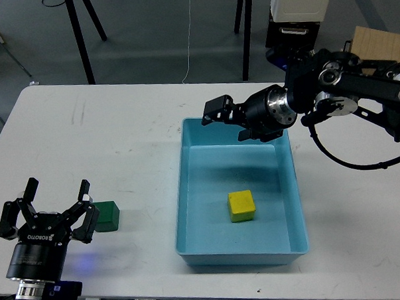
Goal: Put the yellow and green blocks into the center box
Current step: 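Withdraw the right gripper and move the left gripper away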
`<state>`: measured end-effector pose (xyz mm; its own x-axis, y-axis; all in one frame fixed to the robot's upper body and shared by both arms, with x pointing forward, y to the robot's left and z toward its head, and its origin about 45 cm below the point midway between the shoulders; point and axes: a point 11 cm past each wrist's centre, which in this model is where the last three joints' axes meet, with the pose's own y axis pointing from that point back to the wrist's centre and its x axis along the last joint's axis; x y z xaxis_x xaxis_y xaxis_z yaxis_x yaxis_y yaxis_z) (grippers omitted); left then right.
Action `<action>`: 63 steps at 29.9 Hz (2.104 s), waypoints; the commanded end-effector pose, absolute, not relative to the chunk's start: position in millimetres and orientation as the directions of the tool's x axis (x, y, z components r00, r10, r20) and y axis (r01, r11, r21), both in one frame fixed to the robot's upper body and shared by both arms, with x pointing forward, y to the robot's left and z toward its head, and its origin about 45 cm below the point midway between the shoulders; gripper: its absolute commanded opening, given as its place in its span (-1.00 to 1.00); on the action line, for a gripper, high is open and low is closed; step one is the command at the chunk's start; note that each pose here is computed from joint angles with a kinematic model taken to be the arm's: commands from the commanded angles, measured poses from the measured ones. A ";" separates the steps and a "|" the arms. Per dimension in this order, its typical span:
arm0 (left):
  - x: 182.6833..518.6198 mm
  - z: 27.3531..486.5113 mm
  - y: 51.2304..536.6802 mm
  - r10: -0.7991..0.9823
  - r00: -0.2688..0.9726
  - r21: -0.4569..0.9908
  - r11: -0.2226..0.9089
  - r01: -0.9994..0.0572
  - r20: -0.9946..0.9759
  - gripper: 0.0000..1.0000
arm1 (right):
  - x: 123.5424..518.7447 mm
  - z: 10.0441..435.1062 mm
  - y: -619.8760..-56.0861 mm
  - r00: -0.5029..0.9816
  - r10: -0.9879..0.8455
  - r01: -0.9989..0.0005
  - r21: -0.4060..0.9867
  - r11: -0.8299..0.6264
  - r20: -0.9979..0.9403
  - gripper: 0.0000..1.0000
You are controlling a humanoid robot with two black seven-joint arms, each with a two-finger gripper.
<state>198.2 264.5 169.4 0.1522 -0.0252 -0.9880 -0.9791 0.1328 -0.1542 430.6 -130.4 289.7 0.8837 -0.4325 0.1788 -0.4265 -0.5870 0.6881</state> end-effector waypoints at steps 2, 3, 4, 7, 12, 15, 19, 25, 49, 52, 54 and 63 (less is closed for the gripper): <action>202.3 172.2 260.2 -0.032 0.165 -0.168 0.145 -0.975 -0.986 1.00 | 460.6 317.7 -155.6 0.755 -0.643 -0.527 0.462 -0.714 -0.133 1.00; 203.2 172.8 257.5 -0.036 0.167 -0.171 0.152 -0.973 -0.985 1.00 | 461.4 317.3 -161.9 0.727 -0.655 -0.542 0.412 -0.733 -0.208 1.00; 204.3 173.5 255.3 -0.040 0.170 -0.174 0.158 -0.972 -0.985 1.00 | 461.5 314.7 -169.5 0.696 -0.661 -0.560 0.364 -0.744 -0.279 1.00; 205.3 174.1 253.0 -0.044 0.173 -0.178 0.164 -0.970 -0.984 1.00 | 463.3 315.2 -194.7 0.616 -0.655 -0.625 0.235 -0.745 -0.438 1.00; 205.3 174.1 253.0 -0.044 0.173 -0.178 0.164 -0.970 -0.984 1.00 | 458.5 314.4 -252.0 0.462 -0.494 -0.759 -0.040 -0.649 -0.737 1.00; 205.7 174.5 253.2 -0.042 0.174 -0.179 0.166 -0.970 -0.984 1.00 | 447.1 318.9 -299.0 0.420 -0.398 -0.826 -0.162 -0.540 -0.816 1.00; 206.6 177.4 257.9 -0.036 0.184 -0.187 0.152 -0.970 -0.982 1.00 | 418.5 305.7 -354.7 0.362 -0.349 -0.889 -0.208 -0.408 -0.864 1.00; 215.1 185.0 262.8 -0.027 0.215 -0.216 0.140 -0.966 -0.976 1.00 | 343.6 268.2 -397.3 0.281 -0.281 -0.935 -0.196 -0.295 -0.917 1.00; 244.2 213.5 340.3 0.049 0.320 -0.323 -0.199 -0.925 -0.946 1.00 | 184.4 196.5 -392.0 0.100 -0.124 -0.993 -0.091 -0.073 -0.987 1.00; 254.7 203.9 355.2 0.061 0.298 -0.304 -0.233 -0.924 -0.952 1.00 | 185.1 199.4 -395.7 0.097 -0.146 -0.993 -0.085 -0.086 -0.985 1.00; 266.0 186.5 359.1 0.053 0.256 -0.261 -0.242 -0.935 -0.965 1.00 | 185.2 201.5 -397.5 0.095 -0.164 -0.992 -0.079 -0.101 -0.982 1.00; 276.1 240.2 359.1 0.124 0.381 -0.397 -0.147 -0.906 -0.916 1.00 | 187.3 202.4 -396.2 0.110 -0.167 -0.990 -0.093 -0.108 -0.980 1.00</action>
